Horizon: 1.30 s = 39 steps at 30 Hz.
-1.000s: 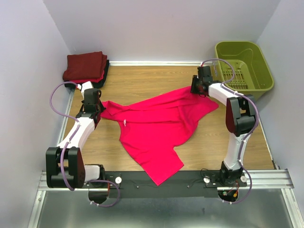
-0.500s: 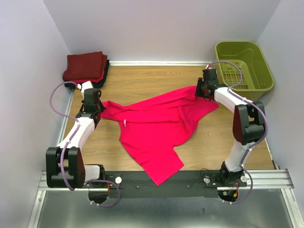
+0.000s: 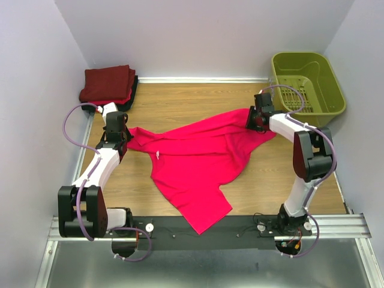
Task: Fold and stack the t-shirts
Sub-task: Flatten the tshirt out
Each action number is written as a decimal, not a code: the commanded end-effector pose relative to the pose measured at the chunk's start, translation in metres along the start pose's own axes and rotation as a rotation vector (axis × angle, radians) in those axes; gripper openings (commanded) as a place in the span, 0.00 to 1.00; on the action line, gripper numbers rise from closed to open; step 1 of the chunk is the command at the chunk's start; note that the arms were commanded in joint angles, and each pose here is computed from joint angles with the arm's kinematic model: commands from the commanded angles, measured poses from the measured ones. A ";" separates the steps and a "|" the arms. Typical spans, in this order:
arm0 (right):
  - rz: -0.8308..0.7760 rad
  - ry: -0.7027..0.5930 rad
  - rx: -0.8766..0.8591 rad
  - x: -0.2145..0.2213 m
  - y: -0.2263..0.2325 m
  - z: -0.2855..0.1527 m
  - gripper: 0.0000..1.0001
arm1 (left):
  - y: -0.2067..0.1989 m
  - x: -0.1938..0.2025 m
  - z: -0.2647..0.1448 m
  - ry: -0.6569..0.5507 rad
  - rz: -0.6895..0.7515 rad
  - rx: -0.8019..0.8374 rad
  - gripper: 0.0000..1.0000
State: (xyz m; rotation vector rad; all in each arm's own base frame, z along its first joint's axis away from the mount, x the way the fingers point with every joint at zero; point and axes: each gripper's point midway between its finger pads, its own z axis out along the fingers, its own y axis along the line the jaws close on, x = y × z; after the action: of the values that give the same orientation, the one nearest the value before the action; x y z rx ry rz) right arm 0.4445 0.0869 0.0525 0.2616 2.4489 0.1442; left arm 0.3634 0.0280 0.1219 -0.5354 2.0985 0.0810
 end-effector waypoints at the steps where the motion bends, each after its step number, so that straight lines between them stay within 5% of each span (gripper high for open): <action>1: 0.052 0.061 0.001 0.014 0.002 0.014 0.41 | -0.003 -0.010 -0.003 -0.031 -0.016 0.021 0.00; 13: 0.083 0.083 0.043 0.018 -0.002 0.038 0.41 | -0.002 -0.010 -0.003 -0.033 -0.014 0.020 0.00; 18: 0.085 0.085 0.018 0.017 0.003 0.034 0.35 | -0.003 -0.011 -0.003 -0.035 -0.015 0.022 0.00; 39: 0.082 0.038 -0.040 -0.007 0.017 0.020 0.34 | -0.004 -0.011 -0.002 -0.031 -0.015 0.025 0.00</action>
State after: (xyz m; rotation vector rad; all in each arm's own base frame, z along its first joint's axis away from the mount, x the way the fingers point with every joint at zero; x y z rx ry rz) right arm 0.4575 0.0973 0.0287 0.3438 2.5002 0.1911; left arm 0.3638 0.0279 0.1223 -0.5350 2.0963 0.0799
